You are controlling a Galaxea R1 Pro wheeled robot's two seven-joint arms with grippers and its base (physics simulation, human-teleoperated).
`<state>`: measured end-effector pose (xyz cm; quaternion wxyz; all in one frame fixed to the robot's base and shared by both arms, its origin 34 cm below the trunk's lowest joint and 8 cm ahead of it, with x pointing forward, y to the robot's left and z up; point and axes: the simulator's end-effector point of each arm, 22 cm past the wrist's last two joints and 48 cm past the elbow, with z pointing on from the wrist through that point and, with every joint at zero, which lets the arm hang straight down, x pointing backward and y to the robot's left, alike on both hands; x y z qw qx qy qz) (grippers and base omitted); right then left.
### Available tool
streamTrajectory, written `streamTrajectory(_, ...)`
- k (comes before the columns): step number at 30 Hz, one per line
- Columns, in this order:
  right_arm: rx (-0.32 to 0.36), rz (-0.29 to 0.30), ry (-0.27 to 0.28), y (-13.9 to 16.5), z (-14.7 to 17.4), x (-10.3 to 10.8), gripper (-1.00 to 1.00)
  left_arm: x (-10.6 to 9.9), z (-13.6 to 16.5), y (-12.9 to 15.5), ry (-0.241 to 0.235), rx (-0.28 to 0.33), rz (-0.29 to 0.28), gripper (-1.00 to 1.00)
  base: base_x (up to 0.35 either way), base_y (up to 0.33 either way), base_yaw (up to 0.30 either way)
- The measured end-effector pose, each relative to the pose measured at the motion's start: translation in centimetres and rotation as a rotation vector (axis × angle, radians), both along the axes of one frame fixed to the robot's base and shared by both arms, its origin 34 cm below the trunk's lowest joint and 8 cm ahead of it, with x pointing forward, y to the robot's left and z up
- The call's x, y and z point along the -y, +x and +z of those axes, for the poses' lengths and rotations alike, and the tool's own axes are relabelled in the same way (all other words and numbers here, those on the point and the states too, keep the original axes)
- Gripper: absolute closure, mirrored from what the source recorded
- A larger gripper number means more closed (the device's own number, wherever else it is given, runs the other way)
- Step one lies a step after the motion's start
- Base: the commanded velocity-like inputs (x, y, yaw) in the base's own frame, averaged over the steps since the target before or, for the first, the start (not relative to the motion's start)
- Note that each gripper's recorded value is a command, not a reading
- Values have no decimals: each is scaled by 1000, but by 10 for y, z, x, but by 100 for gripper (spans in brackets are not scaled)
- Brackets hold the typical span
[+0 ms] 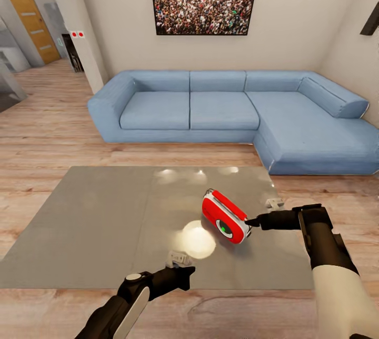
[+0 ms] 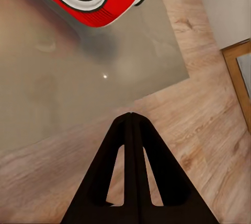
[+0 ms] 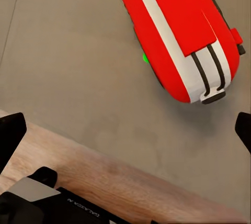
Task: Turn on the radio receiver that's on the table in the living room.
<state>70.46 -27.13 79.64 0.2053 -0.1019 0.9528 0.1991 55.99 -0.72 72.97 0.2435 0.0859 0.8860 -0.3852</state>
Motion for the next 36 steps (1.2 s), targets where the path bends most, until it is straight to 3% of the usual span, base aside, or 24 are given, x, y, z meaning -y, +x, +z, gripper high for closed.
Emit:
streamTrajectory(22,16,-4,-30,2,7,12,-100,2,12,7,-7,31,-1,100,-4,-2,0)
streamTrajectory(25,18,-8,-41,1,9,20,-100,2,14,8,-5,35,0,100,0,0,0)
streamTrajectory(29,9,-40,-83,-7,6,48,-100,-6,12,7,12,25,-2,100,0,0,0)
streamTrajectory(34,12,-83,-96,-11,6,64,-100,-24,7,8,38,27,1,100,0,0,15)
streamTrajectory(36,-9,-112,-145,-24,-8,78,-100,-41,-1,6,65,22,4,100,0,0,57)
